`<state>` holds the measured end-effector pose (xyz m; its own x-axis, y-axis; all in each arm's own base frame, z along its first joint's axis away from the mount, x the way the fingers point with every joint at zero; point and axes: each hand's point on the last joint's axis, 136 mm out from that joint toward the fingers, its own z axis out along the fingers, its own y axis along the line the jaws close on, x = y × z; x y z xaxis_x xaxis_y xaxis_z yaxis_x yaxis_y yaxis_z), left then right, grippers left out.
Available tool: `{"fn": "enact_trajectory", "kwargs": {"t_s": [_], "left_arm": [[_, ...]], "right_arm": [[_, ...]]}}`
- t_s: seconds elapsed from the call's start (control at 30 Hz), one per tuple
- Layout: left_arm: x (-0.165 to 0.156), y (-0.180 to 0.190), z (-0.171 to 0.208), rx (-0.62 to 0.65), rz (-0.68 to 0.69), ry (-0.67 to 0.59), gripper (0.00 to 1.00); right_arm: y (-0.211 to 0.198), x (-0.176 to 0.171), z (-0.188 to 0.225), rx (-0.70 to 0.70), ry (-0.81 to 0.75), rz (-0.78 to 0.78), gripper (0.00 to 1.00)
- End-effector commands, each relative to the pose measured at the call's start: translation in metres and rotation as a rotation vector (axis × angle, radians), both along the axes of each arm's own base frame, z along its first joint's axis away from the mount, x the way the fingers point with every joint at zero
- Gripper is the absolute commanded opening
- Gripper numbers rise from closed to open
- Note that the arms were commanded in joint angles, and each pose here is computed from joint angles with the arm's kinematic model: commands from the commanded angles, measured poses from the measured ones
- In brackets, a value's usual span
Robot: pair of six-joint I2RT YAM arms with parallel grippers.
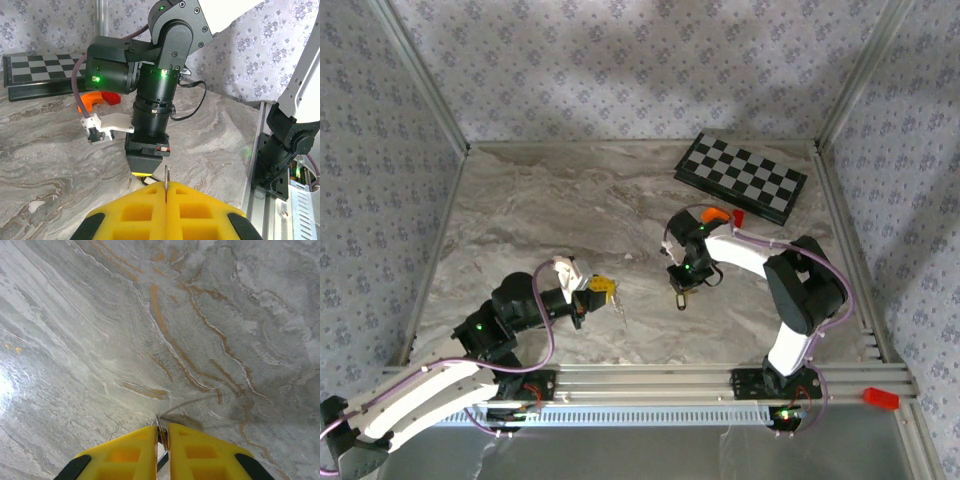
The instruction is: Put the keys on the keyring
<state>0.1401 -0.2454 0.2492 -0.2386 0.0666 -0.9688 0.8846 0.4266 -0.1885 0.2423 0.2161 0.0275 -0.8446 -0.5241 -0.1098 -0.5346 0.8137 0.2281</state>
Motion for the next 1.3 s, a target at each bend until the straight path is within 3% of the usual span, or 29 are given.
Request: {"fn": "enact_trajectory", "kwargs": {"t_s": [0.0, 0.4, 0.67, 0.87, 1.0, 1.27], "left_arm": [[-0.001, 0.001, 0.016, -0.046, 0.000, -0.026, 0.00], [-0.001, 0.003, 0.017, -0.051, 0.007, -0.026, 0.00], [-0.002, 0.002, 0.021, -0.058, -0.001, -0.029, 0.00], [-0.006, 0.003, 0.032, -0.070, -0.021, -0.048, 0.00], [-0.011, 0.003, 0.042, -0.092, -0.042, -0.063, 0.00], [-0.031, 0.007, 0.071, -0.189, -0.126, -0.131, 0.00]], "right_arm": [[-0.001, -0.003, -0.006, -0.001, 0.035, -0.003, 0.14], [0.003, -0.004, 0.004, 0.029, 0.005, 0.028, 0.05], [0.041, -0.016, 0.063, 0.211, -0.253, 0.223, 0.00], [0.072, -0.031, 0.133, 0.492, -0.440, 0.318, 0.00], [0.089, -0.060, 0.188, 0.710, -0.555, 0.443, 0.00], [0.096, -0.100, 0.282, 1.076, -0.668, 0.539, 0.00]]}}
